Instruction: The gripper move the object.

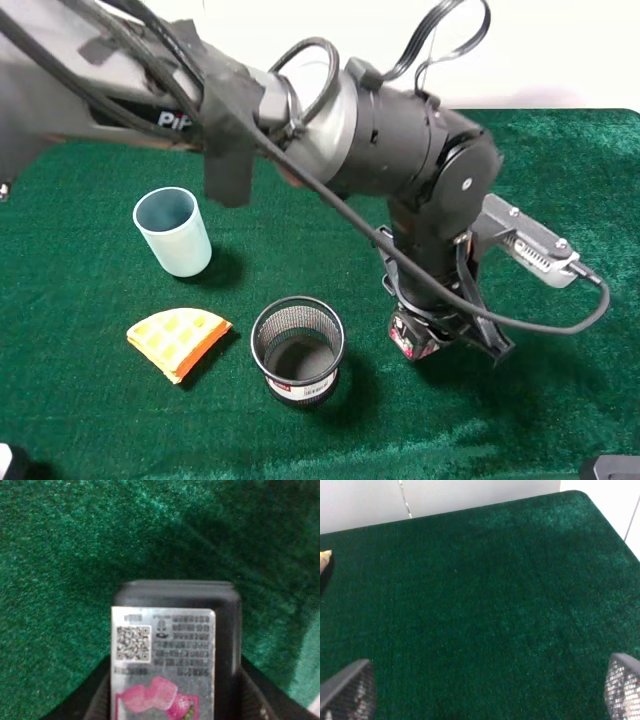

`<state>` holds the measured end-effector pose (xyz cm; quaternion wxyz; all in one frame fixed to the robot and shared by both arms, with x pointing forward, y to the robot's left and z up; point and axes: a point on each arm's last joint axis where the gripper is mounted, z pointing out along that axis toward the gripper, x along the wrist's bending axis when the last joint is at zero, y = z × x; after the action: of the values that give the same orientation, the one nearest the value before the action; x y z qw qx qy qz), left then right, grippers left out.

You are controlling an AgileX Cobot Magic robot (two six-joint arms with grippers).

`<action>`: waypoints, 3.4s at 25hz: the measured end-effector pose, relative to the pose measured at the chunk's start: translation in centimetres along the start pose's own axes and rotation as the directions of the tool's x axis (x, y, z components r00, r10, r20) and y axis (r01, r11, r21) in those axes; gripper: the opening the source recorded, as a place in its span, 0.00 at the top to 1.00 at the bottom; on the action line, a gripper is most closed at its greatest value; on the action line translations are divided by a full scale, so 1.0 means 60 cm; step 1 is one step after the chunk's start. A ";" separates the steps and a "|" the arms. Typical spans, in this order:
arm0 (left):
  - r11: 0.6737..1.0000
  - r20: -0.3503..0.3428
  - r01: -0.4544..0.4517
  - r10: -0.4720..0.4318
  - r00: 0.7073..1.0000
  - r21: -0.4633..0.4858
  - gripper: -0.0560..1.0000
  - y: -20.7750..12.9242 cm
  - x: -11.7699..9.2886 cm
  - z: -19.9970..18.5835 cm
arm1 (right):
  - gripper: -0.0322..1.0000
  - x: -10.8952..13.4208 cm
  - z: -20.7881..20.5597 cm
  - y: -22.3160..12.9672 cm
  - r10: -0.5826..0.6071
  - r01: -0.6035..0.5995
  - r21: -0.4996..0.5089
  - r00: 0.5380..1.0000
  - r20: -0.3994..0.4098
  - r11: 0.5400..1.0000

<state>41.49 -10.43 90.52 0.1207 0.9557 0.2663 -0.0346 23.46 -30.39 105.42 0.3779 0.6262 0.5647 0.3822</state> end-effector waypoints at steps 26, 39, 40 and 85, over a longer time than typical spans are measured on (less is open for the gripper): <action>0.994 -0.010 -0.110 0.110 0.994 -0.006 0.50 -0.028 0.004 0.032 | 0.30 0.000 0.000 0.000 0.000 0.000 0.000 1.000 0.000 1.000; 0.993 -0.013 -0.111 0.110 0.994 -0.038 0.09 -0.023 0.004 0.032 | 0.30 0.000 0.000 0.000 0.000 0.000 0.000 1.000 0.000 1.000; 0.993 -0.013 -0.111 0.110 0.994 -0.039 0.08 -0.023 0.004 0.032 | 0.30 0.000 0.000 0.000 0.000 0.000 0.000 1.000 0.000 1.000; 0.977 -0.038 0.041 -0.050 0.998 -0.209 0.06 -0.050 0.105 -0.308 | 0.30 0.000 0.000 0.000 0.001 -0.001 0.000 1.000 -0.002 1.000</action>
<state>45.35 -0.16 106.95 0.2134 0.9319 0.2930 0.0114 23.46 -30.37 105.42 0.3770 0.6263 0.5647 0.3830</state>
